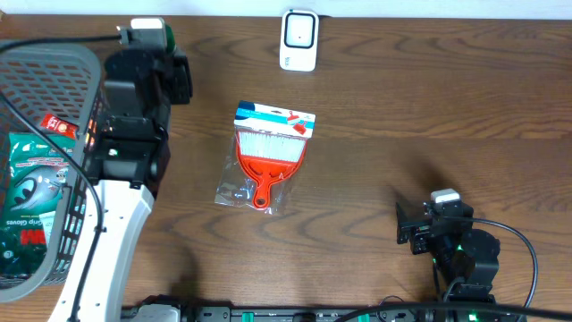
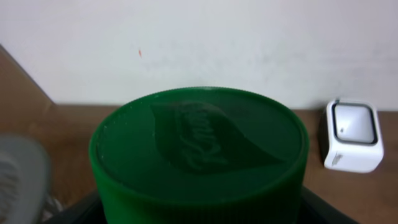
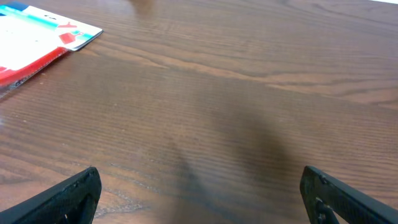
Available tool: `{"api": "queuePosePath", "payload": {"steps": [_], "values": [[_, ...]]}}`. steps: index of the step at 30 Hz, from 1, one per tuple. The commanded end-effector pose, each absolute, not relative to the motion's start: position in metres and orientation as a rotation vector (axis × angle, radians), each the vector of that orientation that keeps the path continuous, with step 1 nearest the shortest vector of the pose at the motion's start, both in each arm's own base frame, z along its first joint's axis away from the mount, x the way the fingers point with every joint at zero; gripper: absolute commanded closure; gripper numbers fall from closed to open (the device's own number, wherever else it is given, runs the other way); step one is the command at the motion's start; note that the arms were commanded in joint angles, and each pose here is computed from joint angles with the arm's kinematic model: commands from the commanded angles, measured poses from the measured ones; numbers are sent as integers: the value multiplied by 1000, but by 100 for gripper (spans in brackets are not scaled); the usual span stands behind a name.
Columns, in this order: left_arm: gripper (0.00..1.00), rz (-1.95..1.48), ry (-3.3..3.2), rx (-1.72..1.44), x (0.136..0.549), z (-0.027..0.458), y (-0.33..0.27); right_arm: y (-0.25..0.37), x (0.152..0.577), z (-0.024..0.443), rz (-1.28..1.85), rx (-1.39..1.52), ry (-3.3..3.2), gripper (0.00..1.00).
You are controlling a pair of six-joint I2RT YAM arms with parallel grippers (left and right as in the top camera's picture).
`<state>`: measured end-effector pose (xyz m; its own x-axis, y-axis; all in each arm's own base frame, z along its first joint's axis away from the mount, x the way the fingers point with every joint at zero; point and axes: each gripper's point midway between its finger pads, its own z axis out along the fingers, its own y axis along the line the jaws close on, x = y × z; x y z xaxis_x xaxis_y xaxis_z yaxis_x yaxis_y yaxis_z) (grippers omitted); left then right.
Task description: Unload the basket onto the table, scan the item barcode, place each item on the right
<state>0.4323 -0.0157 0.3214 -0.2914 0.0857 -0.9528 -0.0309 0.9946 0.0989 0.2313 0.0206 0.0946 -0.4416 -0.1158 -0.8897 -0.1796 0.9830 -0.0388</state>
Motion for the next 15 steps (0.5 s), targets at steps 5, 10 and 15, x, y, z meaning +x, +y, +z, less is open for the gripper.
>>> {"api": "queuePosePath", "payload": {"steps": [5, 10, 15], "values": [[89, 86, 1896, -40, 424, 259, -12, 20, 230, 90, 75, -200, 2048, 1], [89, 45, 1893, -89, 417, 222, -12, 20, 229, 88, 75, -200, 2054, 1], [90, 42, 1906, -99, 411, 199, -11, 20, 229, 88, 76, -200, 2055, 1]]}}
